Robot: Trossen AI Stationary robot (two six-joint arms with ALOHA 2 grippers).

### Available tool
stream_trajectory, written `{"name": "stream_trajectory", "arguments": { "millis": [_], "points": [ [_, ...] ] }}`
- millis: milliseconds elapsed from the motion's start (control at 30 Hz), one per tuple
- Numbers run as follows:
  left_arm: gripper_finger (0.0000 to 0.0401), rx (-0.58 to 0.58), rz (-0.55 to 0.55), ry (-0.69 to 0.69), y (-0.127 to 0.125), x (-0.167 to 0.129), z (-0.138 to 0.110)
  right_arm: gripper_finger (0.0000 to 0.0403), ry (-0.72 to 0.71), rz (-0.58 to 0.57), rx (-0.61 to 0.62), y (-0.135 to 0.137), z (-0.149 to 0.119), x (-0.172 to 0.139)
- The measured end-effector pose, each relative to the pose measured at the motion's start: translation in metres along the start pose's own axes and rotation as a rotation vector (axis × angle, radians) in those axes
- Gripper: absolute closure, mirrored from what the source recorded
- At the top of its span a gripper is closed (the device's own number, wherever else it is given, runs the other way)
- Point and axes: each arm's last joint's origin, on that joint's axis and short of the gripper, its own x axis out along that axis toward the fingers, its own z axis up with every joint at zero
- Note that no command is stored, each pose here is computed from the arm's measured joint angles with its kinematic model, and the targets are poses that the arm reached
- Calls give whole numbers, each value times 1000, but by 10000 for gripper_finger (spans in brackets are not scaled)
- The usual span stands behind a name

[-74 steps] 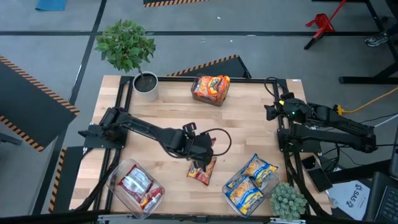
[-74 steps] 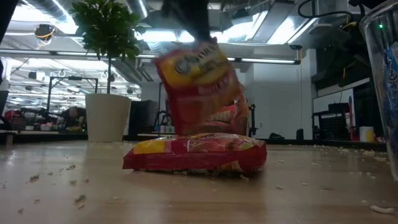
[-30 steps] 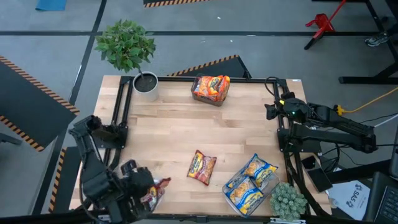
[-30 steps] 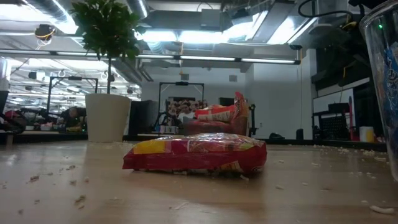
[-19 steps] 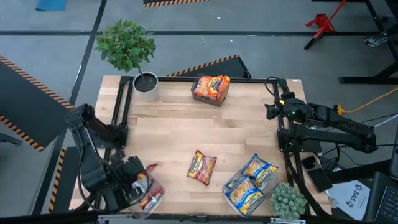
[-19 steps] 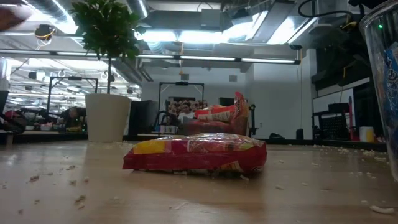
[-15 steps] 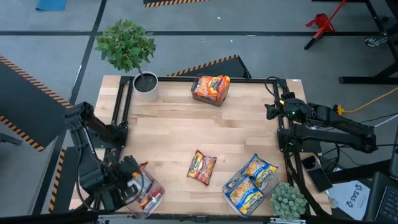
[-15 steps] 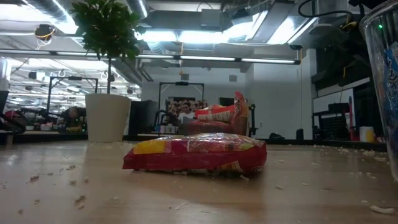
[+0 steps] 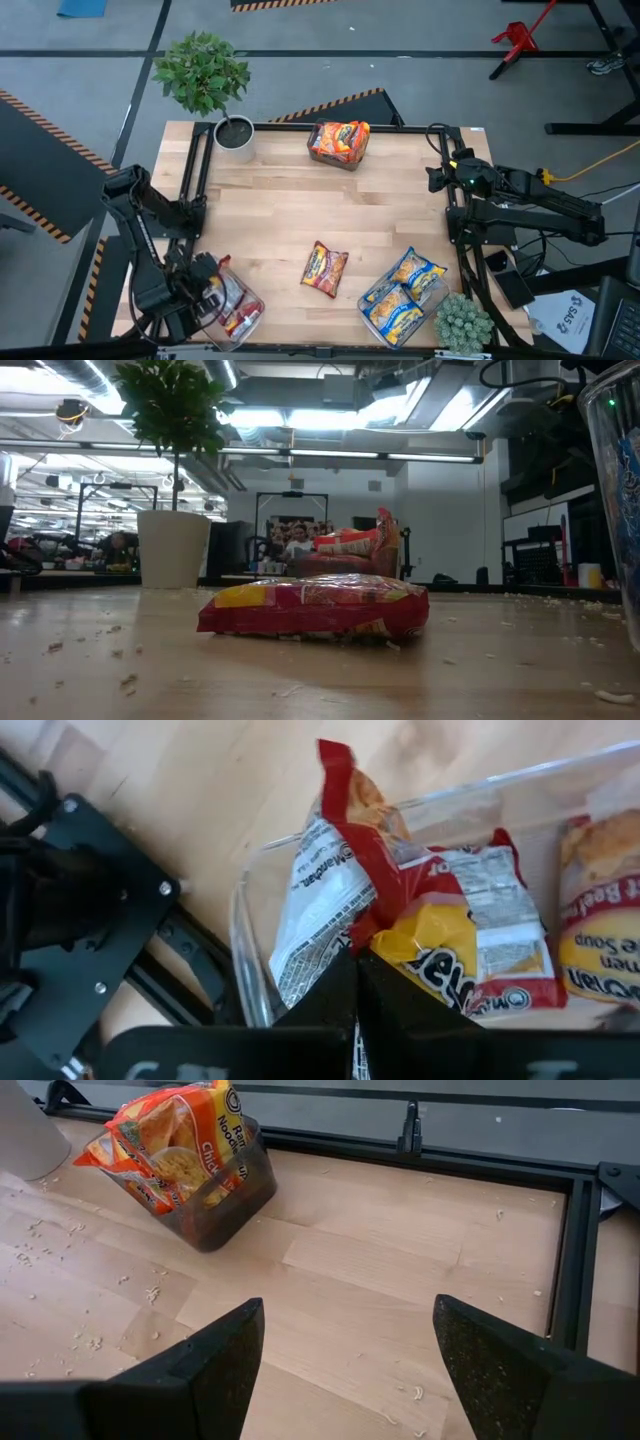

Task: Sort Maruchan noodles
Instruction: Put the red noodle pack into the left transparent bin

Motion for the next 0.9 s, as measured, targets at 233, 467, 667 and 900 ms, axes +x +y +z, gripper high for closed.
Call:
{"name": "stream_trajectory", "arguments": {
  "millis": [233, 467, 667, 900],
  "points": [
    [381, 109, -76, 83, -8, 0, -4, 123, 18, 20, -3, 1, 0, 0],
    [321, 185, -245, 176, -24, -4, -9, 123, 30, 34, -6, 1, -1, 0],
    [286, 127, -245, 164, -25, -3, -7, 123, 34, 39, -7, 1, -1, 0],
    [280, 57, -258, 161, -28, -2, -2, 123, 35, 40, -7, 1, -1, 0]
  ]
}}
